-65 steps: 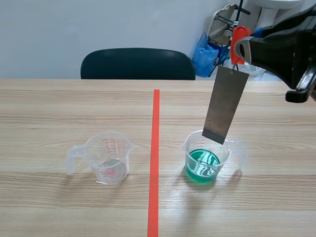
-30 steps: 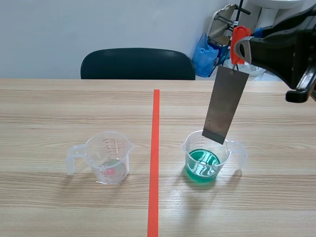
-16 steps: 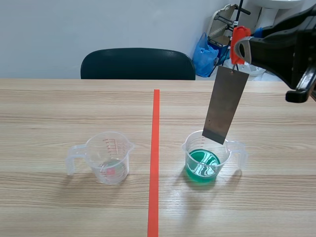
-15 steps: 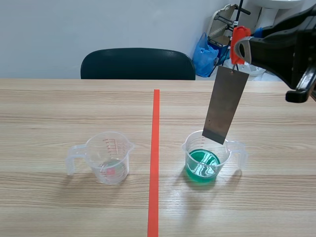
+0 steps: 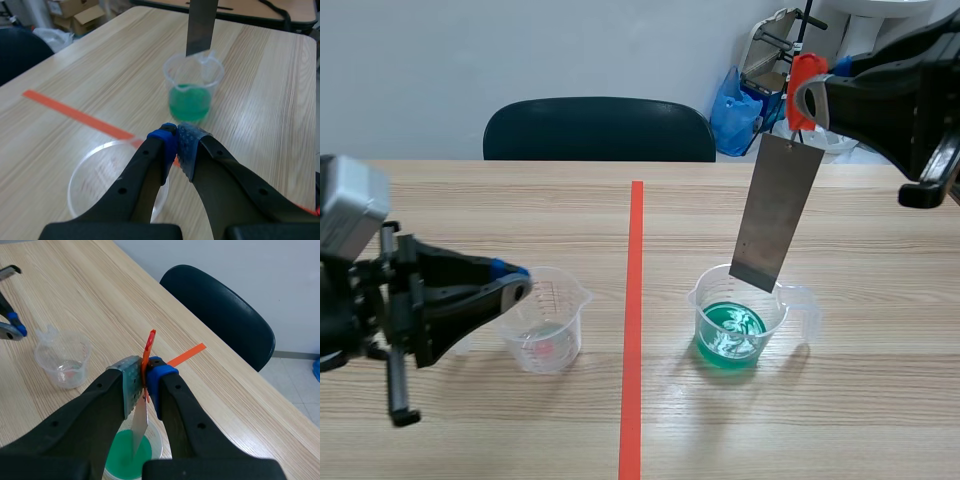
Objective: Do the redox reaction experiment
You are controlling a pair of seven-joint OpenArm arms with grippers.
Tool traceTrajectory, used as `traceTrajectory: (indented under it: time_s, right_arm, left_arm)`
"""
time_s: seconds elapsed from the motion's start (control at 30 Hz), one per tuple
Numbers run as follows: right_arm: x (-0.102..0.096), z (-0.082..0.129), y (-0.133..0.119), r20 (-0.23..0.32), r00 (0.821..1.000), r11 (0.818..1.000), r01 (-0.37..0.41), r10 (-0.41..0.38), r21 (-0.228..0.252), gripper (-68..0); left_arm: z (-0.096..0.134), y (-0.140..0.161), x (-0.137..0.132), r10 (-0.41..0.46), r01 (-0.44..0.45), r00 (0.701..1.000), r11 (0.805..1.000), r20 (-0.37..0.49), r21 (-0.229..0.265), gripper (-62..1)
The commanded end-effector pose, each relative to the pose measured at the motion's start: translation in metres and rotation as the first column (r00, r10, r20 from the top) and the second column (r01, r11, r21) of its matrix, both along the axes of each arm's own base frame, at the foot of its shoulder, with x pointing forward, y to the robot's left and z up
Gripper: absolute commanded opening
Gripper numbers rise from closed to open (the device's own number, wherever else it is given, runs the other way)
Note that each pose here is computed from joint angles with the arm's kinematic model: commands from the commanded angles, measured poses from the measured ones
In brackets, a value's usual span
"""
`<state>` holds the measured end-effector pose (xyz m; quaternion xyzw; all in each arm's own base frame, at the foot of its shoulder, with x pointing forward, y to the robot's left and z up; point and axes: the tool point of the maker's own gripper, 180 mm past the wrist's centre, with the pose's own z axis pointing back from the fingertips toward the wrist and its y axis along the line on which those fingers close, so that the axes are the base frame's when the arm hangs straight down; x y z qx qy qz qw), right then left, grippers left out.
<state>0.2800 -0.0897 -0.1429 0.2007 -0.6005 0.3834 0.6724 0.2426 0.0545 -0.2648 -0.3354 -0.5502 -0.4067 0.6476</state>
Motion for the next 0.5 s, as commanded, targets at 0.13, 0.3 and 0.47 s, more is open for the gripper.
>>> traceTrajectory:
  time_s: [0.13, 0.3, 0.47]
  right_arm:
    - [-0.001, 0.013, 0.002, 0.035, 0.999, 1.000, -0.013, 0.012, 0.019, -66.9]
    - [-0.001, 0.013, 0.002, 0.035, 0.999, 1.000, -0.013, 0.012, 0.019, -66.9]
    - [-0.001, 0.013, 0.002, 0.035, 0.999, 1.000, -0.013, 0.012, 0.019, -66.9]
  left_arm:
    - [0.021, -0.043, 0.025, -0.024, 0.026, 0.999, 0.999, 0.040, -0.043, -58.2]
    - [0.021, -0.078, 0.031, -0.075, 0.077, 0.997, 0.995, 0.035, -0.056, -58.2]
    - [0.012, -0.101, 0.039, -0.093, 0.093, 0.996, 0.993, 0.003, -0.078, -58.2]
